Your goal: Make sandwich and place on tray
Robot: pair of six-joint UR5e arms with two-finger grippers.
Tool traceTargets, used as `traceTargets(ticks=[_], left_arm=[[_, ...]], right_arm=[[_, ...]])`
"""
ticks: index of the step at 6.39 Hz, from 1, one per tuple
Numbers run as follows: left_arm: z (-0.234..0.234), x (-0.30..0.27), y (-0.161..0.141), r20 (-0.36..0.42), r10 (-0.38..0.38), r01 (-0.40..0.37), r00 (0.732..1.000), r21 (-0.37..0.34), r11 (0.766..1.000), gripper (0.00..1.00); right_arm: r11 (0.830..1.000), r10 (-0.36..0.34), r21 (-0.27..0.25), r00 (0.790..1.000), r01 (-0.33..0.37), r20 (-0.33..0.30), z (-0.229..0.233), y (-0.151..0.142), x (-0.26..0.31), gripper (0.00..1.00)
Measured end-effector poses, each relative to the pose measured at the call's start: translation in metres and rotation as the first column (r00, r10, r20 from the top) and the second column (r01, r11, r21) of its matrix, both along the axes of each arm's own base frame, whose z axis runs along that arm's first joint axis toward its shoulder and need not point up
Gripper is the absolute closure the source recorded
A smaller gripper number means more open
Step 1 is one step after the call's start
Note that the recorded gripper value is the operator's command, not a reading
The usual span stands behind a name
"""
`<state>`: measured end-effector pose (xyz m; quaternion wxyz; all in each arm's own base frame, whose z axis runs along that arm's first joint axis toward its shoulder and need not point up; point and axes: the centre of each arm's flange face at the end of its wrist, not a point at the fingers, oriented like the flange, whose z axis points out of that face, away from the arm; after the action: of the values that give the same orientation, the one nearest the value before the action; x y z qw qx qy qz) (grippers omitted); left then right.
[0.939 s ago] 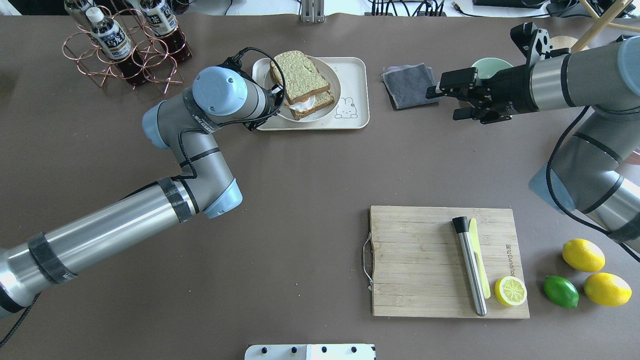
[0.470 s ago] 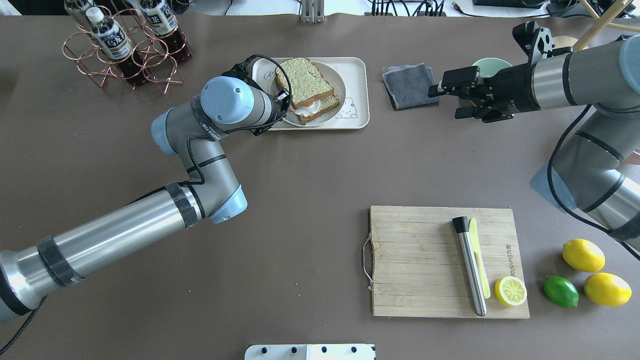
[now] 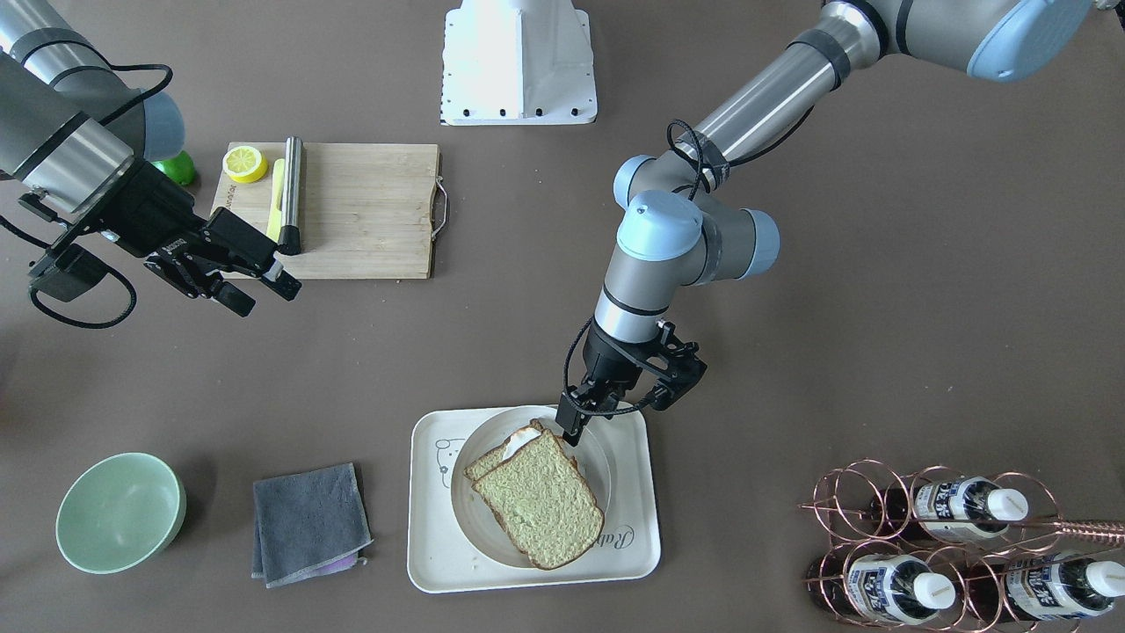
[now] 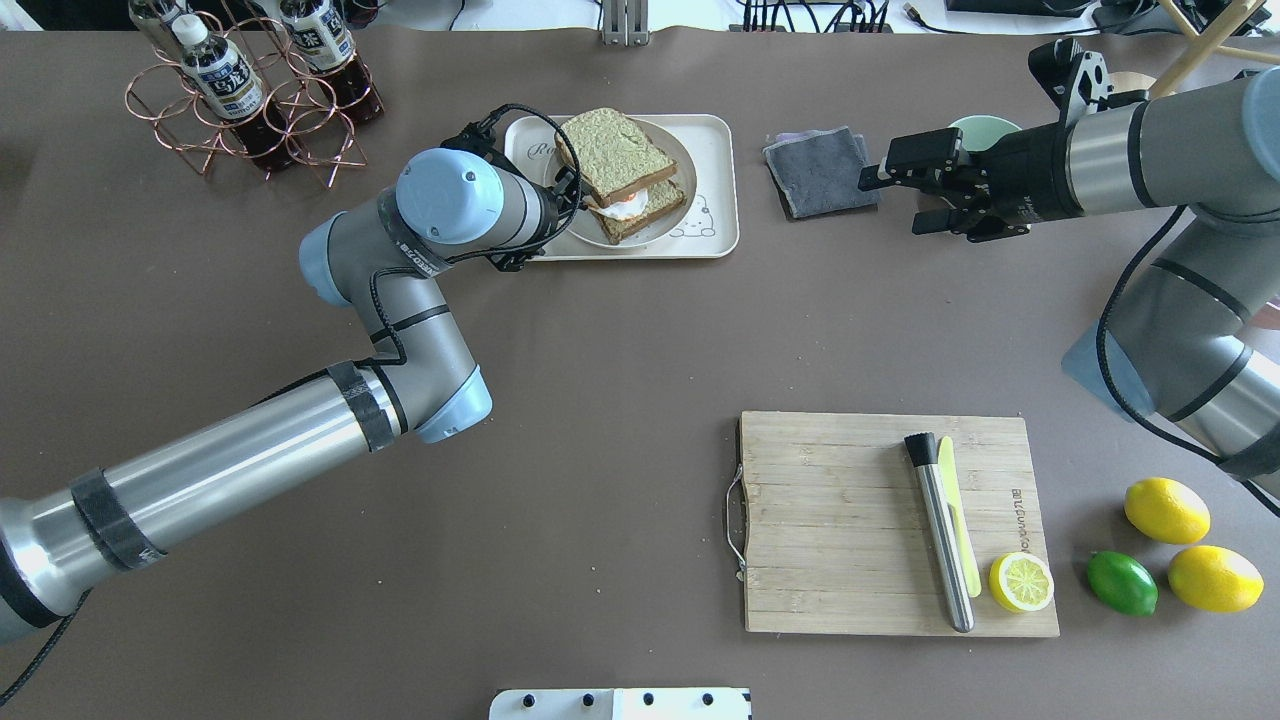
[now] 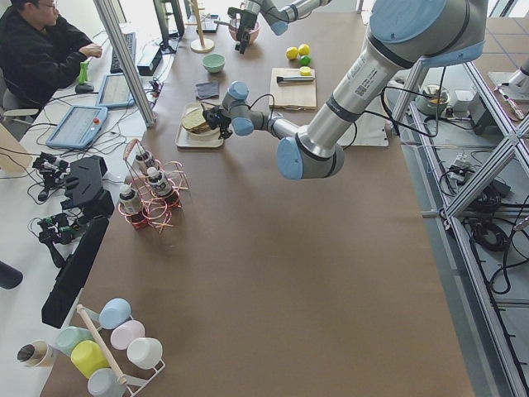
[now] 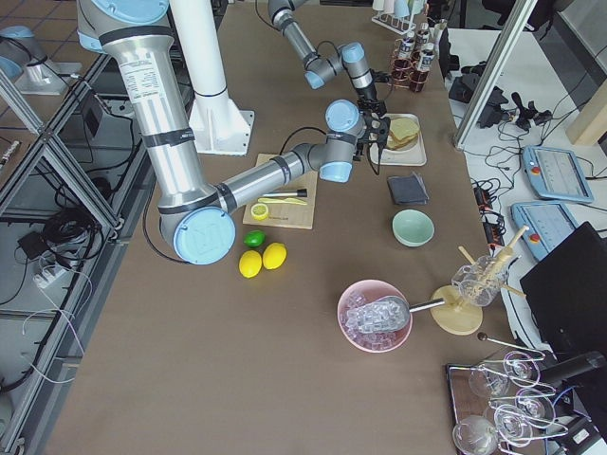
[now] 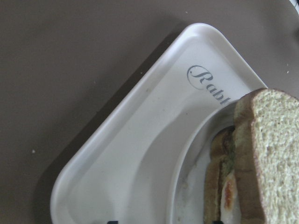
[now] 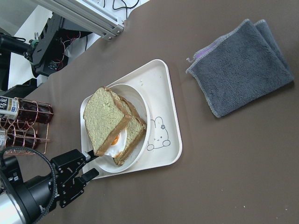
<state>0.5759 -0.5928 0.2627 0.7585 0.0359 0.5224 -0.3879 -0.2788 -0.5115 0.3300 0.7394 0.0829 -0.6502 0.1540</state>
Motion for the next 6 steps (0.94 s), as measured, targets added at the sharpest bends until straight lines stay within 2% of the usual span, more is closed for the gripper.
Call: traceTargets(ticks=[2,3,6], left_arm=[[-0.009,-0.020,0.012,-0.034,0.016,-0.015,0.999,0.033,0.999,0.04],[-0.014,-0.036,0.026,-0.065,0.051,-0.048,0.997,0.049,0.998,0.03],[-0.028,-0.076,0.057,-0.109,0.103,-0.097,0.989,0.063,0.993,0.03]], right_arm=[[1.000,-0.001,0.000,1.000,0.001,0.003,-0.002,0.000,0.003,0.00],[1.000,0.000,0.001,1.000,0.000,0.005,-0.002,0.000,0.005,0.00],[1.000,-0.020,-0.002,1.000,0.020,0.014,-0.005,-0.004,0.025,0.00]])
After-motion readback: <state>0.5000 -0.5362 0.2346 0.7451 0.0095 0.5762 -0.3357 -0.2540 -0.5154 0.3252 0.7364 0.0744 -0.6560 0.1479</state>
